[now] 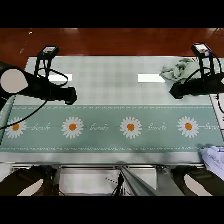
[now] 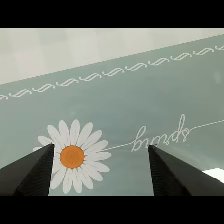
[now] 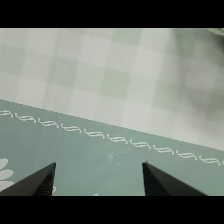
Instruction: Fold the shirts.
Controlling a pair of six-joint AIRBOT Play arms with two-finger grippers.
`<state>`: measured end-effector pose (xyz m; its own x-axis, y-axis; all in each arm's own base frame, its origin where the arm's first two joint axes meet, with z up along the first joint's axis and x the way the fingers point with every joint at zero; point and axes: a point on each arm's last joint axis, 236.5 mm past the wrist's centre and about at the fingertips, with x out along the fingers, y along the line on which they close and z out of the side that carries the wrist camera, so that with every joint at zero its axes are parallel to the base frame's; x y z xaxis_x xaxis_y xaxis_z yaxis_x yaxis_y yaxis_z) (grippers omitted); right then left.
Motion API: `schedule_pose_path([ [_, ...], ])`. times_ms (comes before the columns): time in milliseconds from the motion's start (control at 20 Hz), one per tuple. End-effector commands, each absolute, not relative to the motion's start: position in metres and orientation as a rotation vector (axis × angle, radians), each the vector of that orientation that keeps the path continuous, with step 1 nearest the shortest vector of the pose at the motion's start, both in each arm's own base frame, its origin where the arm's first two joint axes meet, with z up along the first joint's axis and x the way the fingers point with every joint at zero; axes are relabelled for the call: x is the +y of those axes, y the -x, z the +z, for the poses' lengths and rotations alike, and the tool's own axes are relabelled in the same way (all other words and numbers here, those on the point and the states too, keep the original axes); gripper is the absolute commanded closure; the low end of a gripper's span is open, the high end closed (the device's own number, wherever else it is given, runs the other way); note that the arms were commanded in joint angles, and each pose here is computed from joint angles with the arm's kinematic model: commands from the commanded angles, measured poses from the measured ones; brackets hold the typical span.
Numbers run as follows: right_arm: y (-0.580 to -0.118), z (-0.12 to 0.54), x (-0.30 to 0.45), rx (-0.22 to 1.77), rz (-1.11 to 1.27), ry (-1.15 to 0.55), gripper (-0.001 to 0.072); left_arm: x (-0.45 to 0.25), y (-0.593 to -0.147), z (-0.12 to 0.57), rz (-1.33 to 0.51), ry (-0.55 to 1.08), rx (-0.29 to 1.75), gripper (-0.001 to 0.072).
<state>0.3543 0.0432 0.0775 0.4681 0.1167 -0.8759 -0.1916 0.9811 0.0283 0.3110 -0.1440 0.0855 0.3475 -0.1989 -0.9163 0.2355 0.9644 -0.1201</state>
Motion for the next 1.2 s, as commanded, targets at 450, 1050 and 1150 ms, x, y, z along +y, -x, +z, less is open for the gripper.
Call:
schedule_pose_path([
  [450,-0.354,0.078,0.044,1.067,0.19,0.078,0.0108,-0.144,-0.311,0.085,-0.282,-0.036,1.183,-0.0012],
  [1050,-0.39,0.105,0.063,0.876,0.219,-0.016,0.0108,-0.161,-0.354,0.112,-0.314,0.02,0.963,-0.0012],
  [1150,-0.409,0.123,0.066,0.769,0.216,-0.05,0.0108,-0.164,-0.361,0.118,-0.319,0.029,0.924,-0.0012],
])
